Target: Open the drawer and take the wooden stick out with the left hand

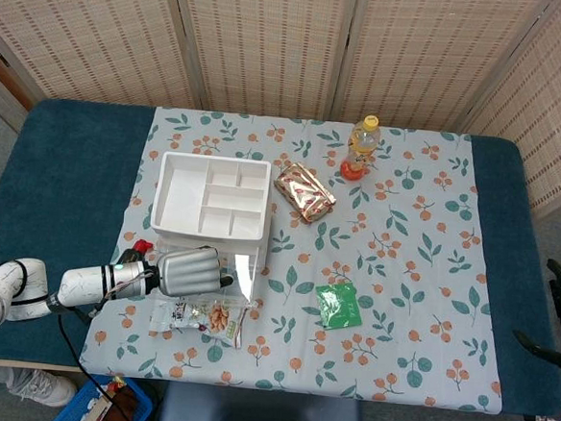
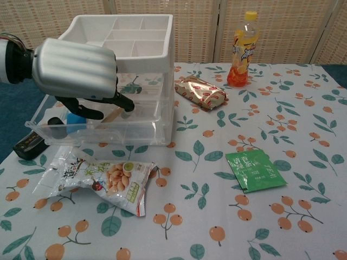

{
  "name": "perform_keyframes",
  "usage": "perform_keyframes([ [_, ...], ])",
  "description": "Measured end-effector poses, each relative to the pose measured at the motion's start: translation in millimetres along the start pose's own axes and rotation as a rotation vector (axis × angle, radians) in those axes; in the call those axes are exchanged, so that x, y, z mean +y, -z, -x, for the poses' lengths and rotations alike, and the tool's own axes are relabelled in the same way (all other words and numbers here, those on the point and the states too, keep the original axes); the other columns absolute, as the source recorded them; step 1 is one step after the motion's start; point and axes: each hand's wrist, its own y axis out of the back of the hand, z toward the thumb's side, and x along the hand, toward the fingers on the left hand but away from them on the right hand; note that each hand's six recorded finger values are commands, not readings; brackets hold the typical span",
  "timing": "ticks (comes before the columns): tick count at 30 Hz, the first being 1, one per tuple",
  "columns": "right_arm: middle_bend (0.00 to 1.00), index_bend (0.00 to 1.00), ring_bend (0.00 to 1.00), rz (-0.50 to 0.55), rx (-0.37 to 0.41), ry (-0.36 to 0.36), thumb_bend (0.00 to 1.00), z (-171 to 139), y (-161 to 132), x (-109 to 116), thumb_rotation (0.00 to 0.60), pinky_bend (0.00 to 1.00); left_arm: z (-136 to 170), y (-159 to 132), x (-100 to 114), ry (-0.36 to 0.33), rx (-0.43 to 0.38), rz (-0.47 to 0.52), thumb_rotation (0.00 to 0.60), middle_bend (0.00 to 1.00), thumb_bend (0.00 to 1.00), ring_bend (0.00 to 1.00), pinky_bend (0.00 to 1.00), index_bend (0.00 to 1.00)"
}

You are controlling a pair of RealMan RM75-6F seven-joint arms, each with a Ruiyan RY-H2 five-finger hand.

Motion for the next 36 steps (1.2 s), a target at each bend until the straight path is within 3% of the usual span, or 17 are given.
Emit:
perform_keyframes([
  [36,0.13,0.00,0.08,0.002,-0.007,-0.001,0.12,-1.0,1.4,-0.6,0.600,0.13,-4.8,0.9,-3.0,-0.023,0.019,0.060,0.600,0.88,0.34,1.00,1.00,0.51],
])
